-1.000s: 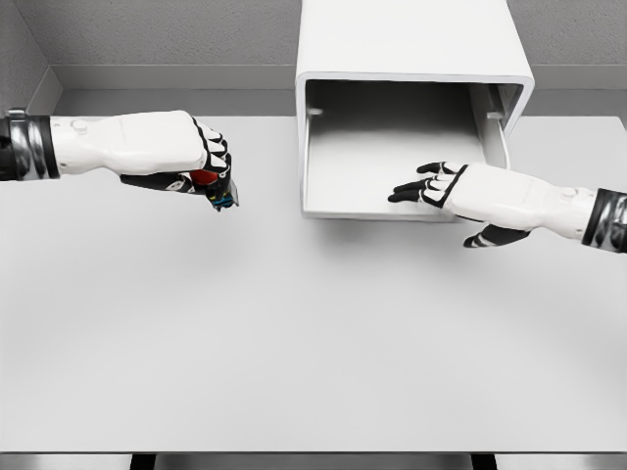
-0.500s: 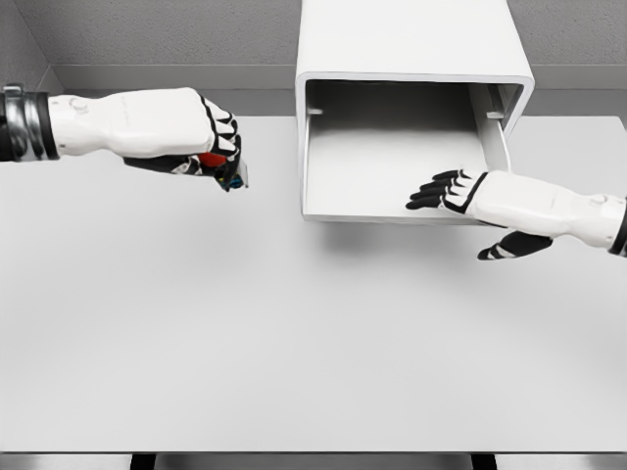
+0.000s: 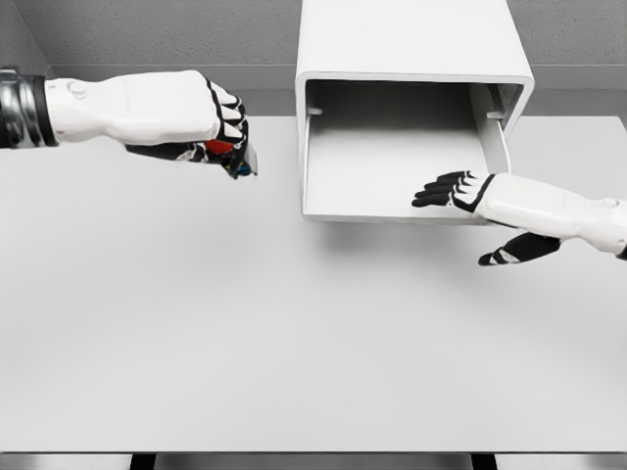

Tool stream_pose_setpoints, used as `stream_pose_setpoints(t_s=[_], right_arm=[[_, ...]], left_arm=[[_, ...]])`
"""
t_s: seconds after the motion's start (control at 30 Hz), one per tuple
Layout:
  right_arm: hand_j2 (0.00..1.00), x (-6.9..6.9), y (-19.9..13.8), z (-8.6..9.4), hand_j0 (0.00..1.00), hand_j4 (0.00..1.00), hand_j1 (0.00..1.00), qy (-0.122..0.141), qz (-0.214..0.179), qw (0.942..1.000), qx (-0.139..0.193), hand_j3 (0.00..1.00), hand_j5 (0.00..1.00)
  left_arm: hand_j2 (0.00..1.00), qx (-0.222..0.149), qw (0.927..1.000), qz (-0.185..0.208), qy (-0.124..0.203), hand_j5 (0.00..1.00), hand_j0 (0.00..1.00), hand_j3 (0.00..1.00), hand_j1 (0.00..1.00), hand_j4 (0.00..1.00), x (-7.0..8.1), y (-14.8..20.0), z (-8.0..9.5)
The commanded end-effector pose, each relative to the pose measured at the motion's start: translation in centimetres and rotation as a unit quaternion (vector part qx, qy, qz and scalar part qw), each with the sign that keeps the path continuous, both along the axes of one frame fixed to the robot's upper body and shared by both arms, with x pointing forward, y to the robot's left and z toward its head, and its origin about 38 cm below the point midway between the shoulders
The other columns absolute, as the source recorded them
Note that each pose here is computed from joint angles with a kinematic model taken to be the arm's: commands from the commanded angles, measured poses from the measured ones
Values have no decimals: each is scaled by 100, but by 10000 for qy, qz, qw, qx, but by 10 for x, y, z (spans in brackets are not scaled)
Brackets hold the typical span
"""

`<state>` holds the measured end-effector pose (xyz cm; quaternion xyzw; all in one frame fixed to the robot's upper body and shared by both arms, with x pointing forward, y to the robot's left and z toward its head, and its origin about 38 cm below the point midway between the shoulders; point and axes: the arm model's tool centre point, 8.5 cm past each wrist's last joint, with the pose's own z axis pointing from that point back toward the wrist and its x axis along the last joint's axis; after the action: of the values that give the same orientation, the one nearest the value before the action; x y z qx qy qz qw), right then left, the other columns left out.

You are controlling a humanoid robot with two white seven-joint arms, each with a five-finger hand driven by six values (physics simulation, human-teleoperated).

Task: Slide open multi-storey tabletop storage cabinets and put open load switch and slide close multi-storey tabletop storage cabinets

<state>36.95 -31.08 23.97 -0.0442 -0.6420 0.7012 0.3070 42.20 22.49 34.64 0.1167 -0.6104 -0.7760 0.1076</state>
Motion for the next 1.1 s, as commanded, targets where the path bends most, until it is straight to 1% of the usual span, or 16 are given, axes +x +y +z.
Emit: stream_pose_setpoints(t_s=[0.0,0.07,0.1,0.13,0.23,0.27,0.3,0.33,0.37,0.4,0.43,0.73,0.9,0.97,1.0,1.07], right_arm=[[100,0,2,-5,100,100,100,88,43,9999,-92,100,100],[100,3,5,-8,100,100,100,-21,28,9997,-257,100,100],[100,7,9,-7,100,100,100,-132,31,9994,-333,100,100],[100,10,8,-7,100,100,100,-171,-13,9992,-368,100,100],[100,15,8,5,100,100,100,-334,-25,9988,-361,100,100],[100,16,9,6,100,100,100,-389,-30,9983,-426,100,100],[100,18,14,1,100,100,100,-438,-21,9977,-515,100,100],[100,19,19,-8,100,100,100,-446,-24,9973,-579,100,100],[100,19,18,-12,100,100,100,-396,-50,9973,-618,100,100],[100,22,13,-18,100,100,100,-377,-136,9963,-757,100,100],[100,22,13,-21,100,100,100,-344,-153,9963,-768,100,100],[100,18,15,-23,100,100,100,-335,-102,9964,-768,100,100],[100,15,18,-19,100,100,100,-395,-35,9964,-748,100,100],[100,11,19,-22,100,100,100,-352,-12,9966,-745,100,100],[100,8,19,-28,100,100,100,-274,2,9967,-758,100,100],[100,8,18,-30,100,100,100,-247,1,9967,-772,100,100]], left_arm=[[36,-50,10000,-6,7,36,36,36,36,36,0,-1,2],[36,-50,10000,-49,-40,36,36,36,36,36,-2,-3,6],[36,-79,9999,-54,-80,36,36,36,36,36,-2,-3,9],[36,-79,9999,-55,-96,36,36,36,36,36,-2,-3,10],[36,-85,9998,-70,-167,36,36,36,36,36,-2,-4,17],[36,-98,9997,-81,-196,36,36,36,36,36,-2,-5,20],[36,-112,9997,-90,-201,36,36,36,36,36,-2,-5,21],[36,-118,9997,-91,-212,36,36,36,36,36,-2,-6,22],[36,-110,9997,-91,-209,36,36,36,36,36,-2,-6,22],[36,-119,9997,-99,-211,36,36,36,36,36,-2,-6,22],[36,-119,9997,-99,-211,36,36,36,36,36,-2,-6,22],[36,-189,9994,-213,-193,36,36,36,36,36,-3,-15,20],[37,-225,9993,-244,-192,37,37,37,37,37,-4,-17,20],[38,-225,9993,-243,-185,38,38,38,38,38,-4,-17,19],[38,-225,9993,-243,-185,38,38,38,38,38,-4,-17,19],[39,-225,9993,-243,-185,39,39,39,39,39,-4,-17,19]])
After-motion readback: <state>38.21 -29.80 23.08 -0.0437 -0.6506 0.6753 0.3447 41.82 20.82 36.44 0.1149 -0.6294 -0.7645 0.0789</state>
